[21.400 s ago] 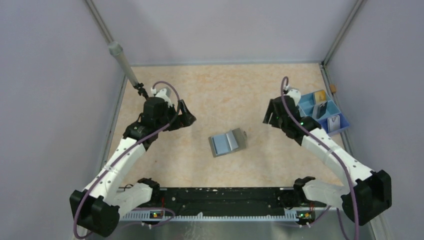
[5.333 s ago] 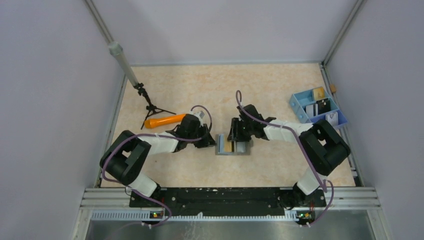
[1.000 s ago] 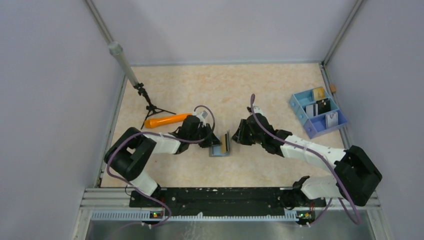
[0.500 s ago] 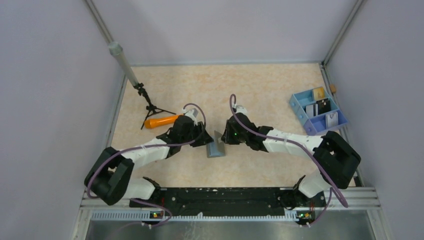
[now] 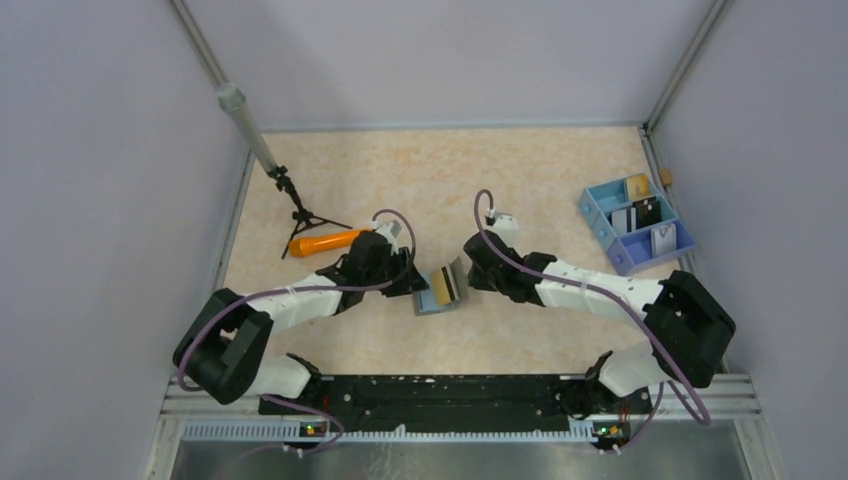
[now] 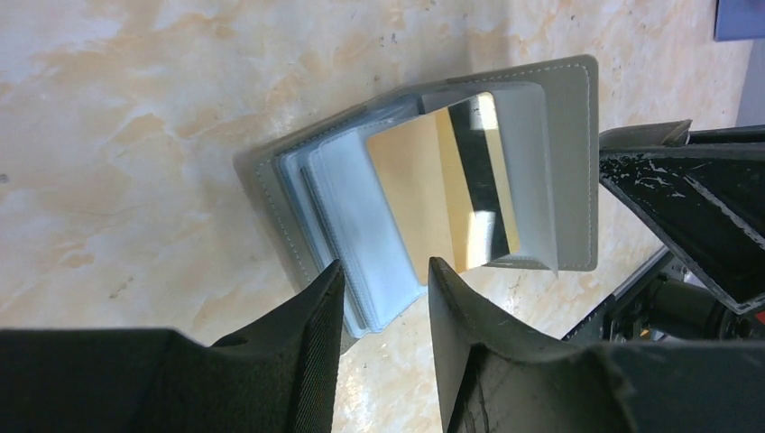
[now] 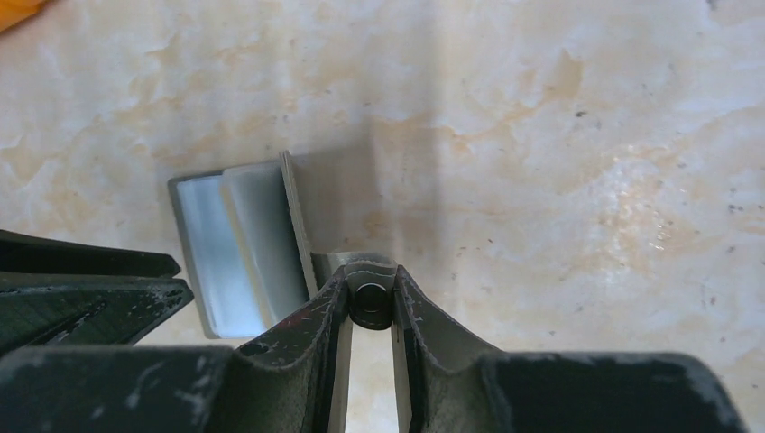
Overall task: Put the credit cards into the card holder
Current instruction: Close the card holder at the center of the board.
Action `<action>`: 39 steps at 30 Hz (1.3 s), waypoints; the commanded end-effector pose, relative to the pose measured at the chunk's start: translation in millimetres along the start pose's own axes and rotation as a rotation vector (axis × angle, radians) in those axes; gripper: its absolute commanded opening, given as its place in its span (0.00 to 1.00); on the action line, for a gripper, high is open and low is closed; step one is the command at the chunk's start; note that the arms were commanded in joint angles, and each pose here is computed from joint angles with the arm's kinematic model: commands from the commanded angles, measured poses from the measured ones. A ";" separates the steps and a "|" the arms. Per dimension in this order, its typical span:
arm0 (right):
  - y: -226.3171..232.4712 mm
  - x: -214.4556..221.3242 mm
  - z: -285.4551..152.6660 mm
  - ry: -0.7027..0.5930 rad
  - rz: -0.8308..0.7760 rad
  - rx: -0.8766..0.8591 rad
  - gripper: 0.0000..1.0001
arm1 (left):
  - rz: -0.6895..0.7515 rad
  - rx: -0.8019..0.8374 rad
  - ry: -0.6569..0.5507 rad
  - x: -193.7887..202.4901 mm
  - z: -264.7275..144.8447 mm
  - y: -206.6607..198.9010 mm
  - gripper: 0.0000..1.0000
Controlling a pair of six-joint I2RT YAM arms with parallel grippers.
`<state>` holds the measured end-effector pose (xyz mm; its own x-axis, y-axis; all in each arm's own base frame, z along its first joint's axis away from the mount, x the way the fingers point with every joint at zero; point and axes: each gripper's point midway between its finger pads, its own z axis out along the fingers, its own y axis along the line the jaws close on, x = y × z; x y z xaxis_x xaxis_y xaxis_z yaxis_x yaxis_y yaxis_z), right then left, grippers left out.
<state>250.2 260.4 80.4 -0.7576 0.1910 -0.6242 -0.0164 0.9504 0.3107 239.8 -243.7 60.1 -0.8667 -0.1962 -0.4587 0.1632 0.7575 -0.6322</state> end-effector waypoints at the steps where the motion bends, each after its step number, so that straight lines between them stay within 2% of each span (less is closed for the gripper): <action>1: -18.5 -1.9 -8.0 -0.041 0.012 0.068 0.20 | 0.057 0.079 -0.038 -20.5 5.4 -30.7 0.41; 5: -15.3 -2.7 -8.9 -0.048 0.012 0.040 0.21 | 0.062 -0.087 -0.072 -27.6 1.5 -4.5 0.47; 9: -16.1 -1.2 -5.2 -0.040 -0.006 0.055 0.23 | 0.038 -0.119 -0.061 -20.9 -1.2 3.8 0.59; 10: -19.0 -0.8 -3.5 -0.039 -0.016 0.075 0.31 | 0.029 -0.117 -0.052 -18.8 0.1 3.9 0.60; 12: -31.3 -1.3 -4.4 -0.036 -0.040 0.147 0.39 | 0.009 -0.124 -0.040 -15.1 3.0 6.8 0.61; 15: -42.6 -14.4 -14.9 -0.066 -0.073 0.212 0.50 | -0.003 -0.137 -0.032 -10.7 4.4 11.9 0.63; 17: -36.8 -27.2 -24.6 -0.093 -0.099 0.183 0.54 | -0.011 -0.134 -0.026 -8.4 3.6 12.6 0.65; 20: -12.9 -39.1 -37.4 -0.102 -0.145 0.063 0.55 | -0.010 -0.096 -0.041 -12.1 4.4 4.8 0.69; 24: 27.9 -33.2 -44.4 -0.055 -0.186 -0.116 0.54 | -0.019 -0.082 -0.029 -10.1 7.9 2.9 0.70; 32: 85.6 1.0 -34.0 0.060 -0.251 -0.318 0.43 | -0.047 -0.084 -0.027 -5.5 9.6 8.1 0.65; 36: 87.7 15.3 -17.7 0.116 -0.275 -0.305 0.38 | -0.053 -0.083 -0.023 -3.6 10.3 9.4 0.61; 39: 74.7 19.6 -5.9 0.133 -0.280 -0.217 0.37 | -0.056 -0.082 -0.023 -3.1 11.3 10.5 0.59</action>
<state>222.1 319.4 85.7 -0.7921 -0.1125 -0.6000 -0.3504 0.8886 0.2959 243.9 -238.2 44.6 -0.8735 -0.2333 -0.4274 0.0666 0.8122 -0.5795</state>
